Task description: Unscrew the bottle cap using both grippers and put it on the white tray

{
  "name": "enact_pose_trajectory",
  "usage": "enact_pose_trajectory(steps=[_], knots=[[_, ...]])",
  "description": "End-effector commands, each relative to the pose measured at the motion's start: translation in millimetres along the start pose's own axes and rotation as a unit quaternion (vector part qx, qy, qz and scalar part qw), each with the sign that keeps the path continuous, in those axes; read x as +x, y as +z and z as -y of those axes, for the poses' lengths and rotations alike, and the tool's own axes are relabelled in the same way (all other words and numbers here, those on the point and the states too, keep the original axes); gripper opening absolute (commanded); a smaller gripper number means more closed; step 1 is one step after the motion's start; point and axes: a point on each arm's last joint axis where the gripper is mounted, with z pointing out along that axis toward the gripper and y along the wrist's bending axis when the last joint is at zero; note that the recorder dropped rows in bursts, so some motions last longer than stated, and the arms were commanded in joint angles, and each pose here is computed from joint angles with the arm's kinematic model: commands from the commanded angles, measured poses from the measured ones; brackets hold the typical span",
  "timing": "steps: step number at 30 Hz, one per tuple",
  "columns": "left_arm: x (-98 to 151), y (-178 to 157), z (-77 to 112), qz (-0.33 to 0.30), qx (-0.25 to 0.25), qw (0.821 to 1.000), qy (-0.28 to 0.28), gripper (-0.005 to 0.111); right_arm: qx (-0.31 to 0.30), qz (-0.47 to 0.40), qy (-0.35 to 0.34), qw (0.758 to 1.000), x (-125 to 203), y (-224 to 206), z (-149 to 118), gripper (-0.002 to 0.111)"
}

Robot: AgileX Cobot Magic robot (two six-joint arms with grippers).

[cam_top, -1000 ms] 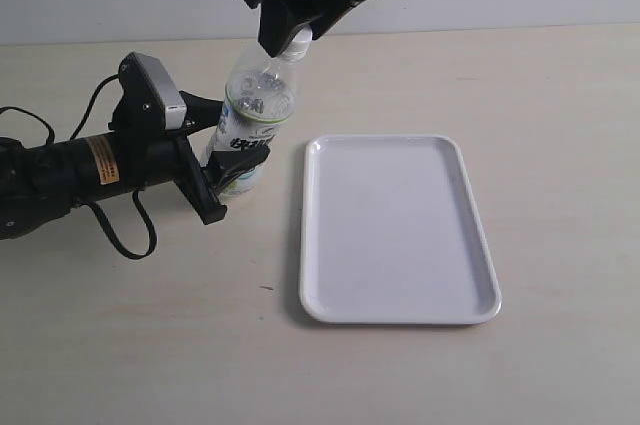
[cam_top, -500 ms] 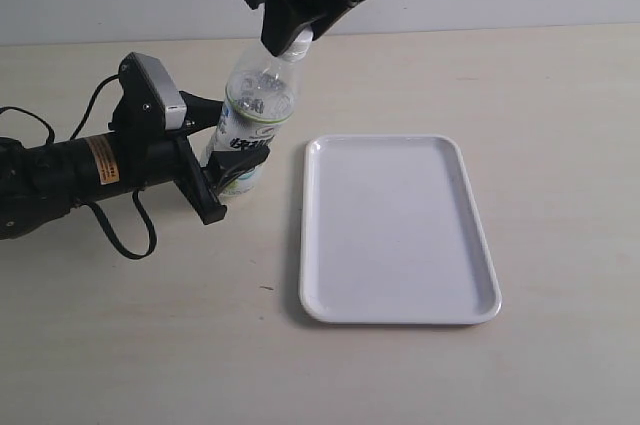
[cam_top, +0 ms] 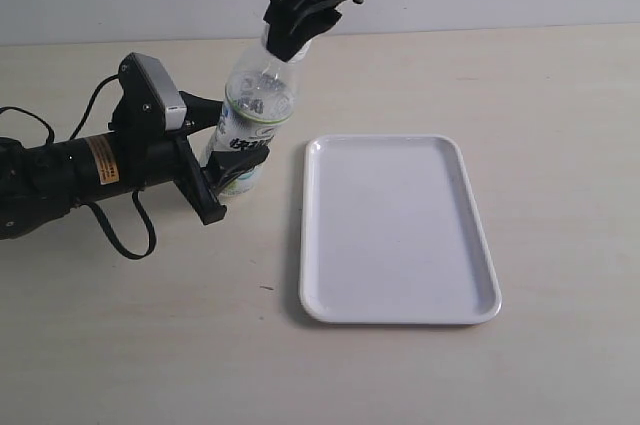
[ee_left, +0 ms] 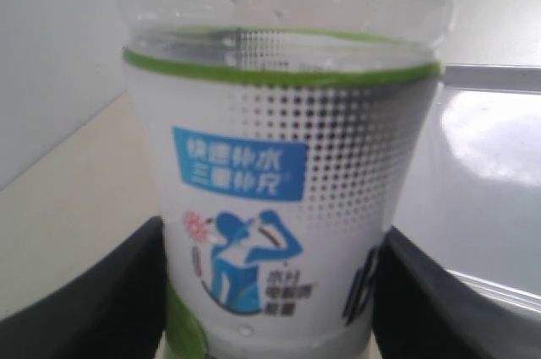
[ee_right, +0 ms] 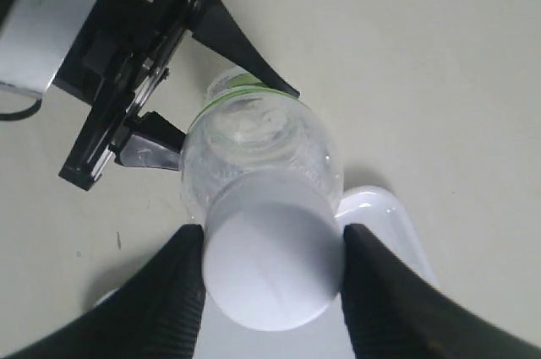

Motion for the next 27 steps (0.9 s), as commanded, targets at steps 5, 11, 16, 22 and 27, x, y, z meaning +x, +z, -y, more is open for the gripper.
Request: enact_pose_trajectory(steps=[5, 11, 16, 22, 27], knots=[[-11.2, -0.6, -2.0, 0.036, -0.008, 0.999, -0.019, 0.000, 0.013, 0.002, -0.134, 0.991, -2.1, -2.6, 1.3, 0.000], [-11.4, -0.6, -2.0, 0.038, -0.008, 0.999, -0.032, 0.000, 0.015, 0.002, -0.237, 0.971, -2.3, -2.6, 1.5, 0.000], [-11.4, -0.6, -2.2, 0.038, -0.008, 0.999, -0.038, 0.000, 0.015, 0.000, -0.328, 0.945, -2.3, -2.6, 1.5, 0.000], [-11.4, -0.7, -3.3, 0.038, -0.014, 0.998, -0.041, 0.000, 0.015, -0.001, -0.383, 0.924, -2.3, -2.6, 1.5, 0.000], [-11.4, -0.7, -3.3, 0.038, -0.014, 0.998, -0.041, 0.000, 0.016, -0.001, -0.448, 0.894, -2.5, -2.6, 1.7, 0.000]])
